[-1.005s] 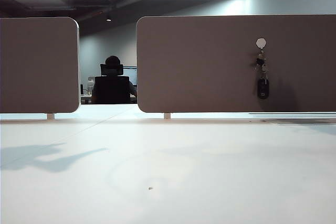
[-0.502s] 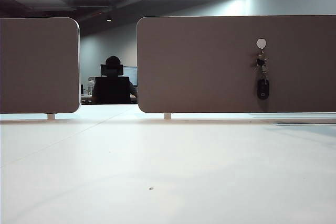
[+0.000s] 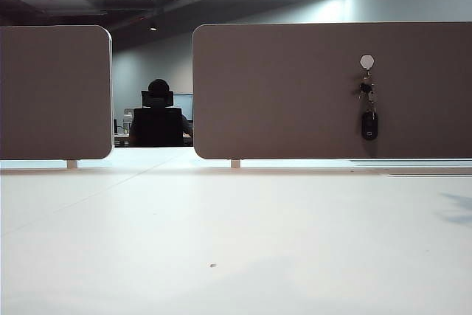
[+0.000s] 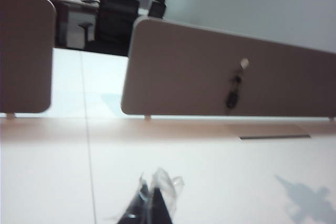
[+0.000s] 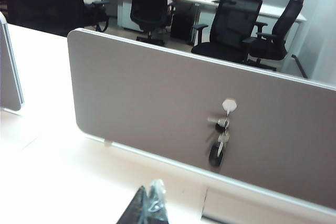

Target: Hang the bunch of keys on the hook.

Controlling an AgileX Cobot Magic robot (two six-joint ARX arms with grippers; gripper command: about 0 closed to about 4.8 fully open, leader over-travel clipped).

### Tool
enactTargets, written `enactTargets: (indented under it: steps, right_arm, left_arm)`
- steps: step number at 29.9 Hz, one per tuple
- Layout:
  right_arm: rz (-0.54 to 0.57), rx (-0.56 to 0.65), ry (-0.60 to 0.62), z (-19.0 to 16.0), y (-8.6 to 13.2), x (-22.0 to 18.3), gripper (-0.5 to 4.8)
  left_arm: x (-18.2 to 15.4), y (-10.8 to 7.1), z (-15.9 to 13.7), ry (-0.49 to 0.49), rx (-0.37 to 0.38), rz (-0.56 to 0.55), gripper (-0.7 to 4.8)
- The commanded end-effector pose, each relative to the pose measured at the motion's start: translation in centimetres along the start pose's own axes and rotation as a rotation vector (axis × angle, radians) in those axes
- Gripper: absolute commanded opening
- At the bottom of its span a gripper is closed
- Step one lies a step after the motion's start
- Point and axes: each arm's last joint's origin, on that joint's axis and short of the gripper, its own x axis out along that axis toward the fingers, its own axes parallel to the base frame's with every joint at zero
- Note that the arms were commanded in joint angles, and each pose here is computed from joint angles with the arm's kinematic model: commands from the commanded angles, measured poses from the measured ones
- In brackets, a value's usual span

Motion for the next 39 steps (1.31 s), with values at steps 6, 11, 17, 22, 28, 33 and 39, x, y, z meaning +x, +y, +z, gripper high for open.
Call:
enactTargets:
  steps: [6,11,17,22,28,33,39]
  right_arm:
    - [0.055,0.073,-0.085,-5.6,2.8,-4.7,-0.06]
    - [0.095,0.069,-0.116,-9.8,4.2,-6.5,-0.05]
    - [0.117,0.068,-0.133,-13.7,5.2,-8.4,-0.05]
    - [0.123,0.128,-0.105,-16.6,5.7,-8.7,-0.05]
    - [0.121,0.156,-0.051,-19.8,6.0,-8.1,-0.05]
    - [0.124,0.242,0.002,-22.5,6.2,-7.0,-0.05]
    - [0.124,0.253,0.032,-24.7,6.4,-6.3,-0.05]
  left_arm:
    - [0.6,0.5,-4.1,0.047,0.002,-0.043,-0.06]
    - [2.1,0.5,-6.3,0.114,0.004,-0.087,-0.06]
    - [3.9,0.8,-8.9,0.144,0.005,-0.094,-0.06]
    - [5.3,1.0,-11.1,0.134,0.004,-0.096,-0.06]
    - [6.4,1.4,-14.0,0.185,0.008,-0.079,-0.06]
    - [6.9,1.7,-15.9,0.229,0.01,-0.071,-0.06]
    - [7.2,1.9,-17.7,0.289,-0.051,-0.081,-0.06]
